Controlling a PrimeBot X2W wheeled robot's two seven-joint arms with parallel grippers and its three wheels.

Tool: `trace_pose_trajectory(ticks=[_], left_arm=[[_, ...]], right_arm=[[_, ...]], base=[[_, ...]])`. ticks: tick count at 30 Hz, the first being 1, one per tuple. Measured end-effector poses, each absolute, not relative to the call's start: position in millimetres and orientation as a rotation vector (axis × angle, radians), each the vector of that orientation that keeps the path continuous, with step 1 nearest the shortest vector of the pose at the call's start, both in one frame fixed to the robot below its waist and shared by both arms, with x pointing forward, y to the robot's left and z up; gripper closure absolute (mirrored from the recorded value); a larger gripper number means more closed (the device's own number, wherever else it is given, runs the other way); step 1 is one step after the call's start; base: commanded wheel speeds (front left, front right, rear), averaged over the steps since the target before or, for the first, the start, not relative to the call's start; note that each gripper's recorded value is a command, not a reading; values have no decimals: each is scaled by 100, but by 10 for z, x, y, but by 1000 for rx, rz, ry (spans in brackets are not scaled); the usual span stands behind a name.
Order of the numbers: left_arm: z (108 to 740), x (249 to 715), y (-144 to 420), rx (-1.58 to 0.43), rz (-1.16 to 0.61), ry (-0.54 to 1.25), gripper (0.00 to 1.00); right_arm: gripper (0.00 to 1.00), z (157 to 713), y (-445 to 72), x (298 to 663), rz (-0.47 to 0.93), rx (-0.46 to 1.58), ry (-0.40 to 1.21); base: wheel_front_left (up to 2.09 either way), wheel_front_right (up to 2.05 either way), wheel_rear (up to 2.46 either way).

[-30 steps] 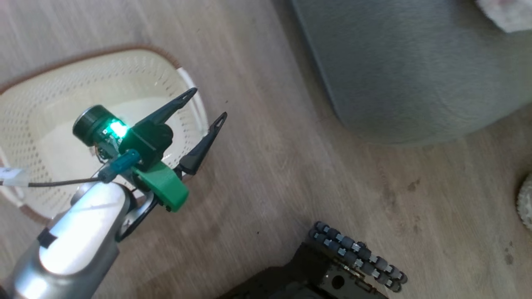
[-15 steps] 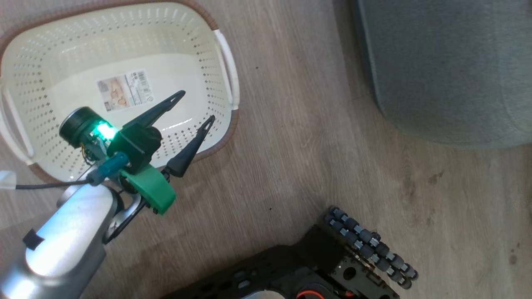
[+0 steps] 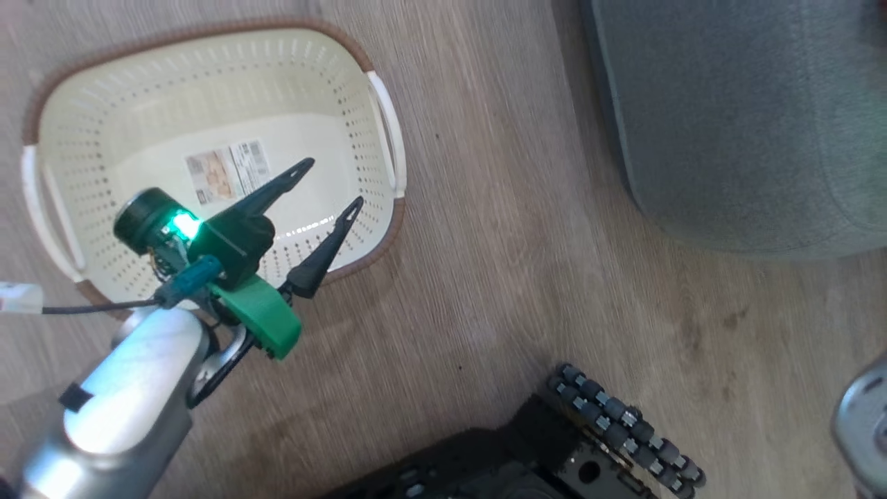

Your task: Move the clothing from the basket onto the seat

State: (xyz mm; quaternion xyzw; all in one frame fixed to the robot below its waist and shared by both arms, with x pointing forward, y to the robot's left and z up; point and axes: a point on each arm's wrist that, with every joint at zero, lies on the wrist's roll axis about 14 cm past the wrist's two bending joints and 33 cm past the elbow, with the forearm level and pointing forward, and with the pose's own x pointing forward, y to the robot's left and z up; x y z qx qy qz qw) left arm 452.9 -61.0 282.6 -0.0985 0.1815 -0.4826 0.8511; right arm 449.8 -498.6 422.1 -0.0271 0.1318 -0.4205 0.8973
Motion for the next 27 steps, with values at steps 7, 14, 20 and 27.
trace_pose_trajectory(ticks=[7, 14, 20, 27], left_arm=[[3086, 4577, -613, -200, -979, 345, 0], [3406, 4639, -557, -203, -903, 313, 0], [3761, 4760, -308, -199, -774, 253, 0], [4048, 4759, 194, -201, -581, 215, 0]], right_arm=[[0, 4326, -4762, 4383, -779, -61, 217], [0, 4292, -4500, 4082, -696, -67, 238], [0, 4431, -4153, 4125, -581, -33, 174], [0, 4653, -3541, 4306, -390, -2, 84]], base=[[0, 0, 0], [0, 0, 0], [0, 0, 0], [0, 0, 0]])
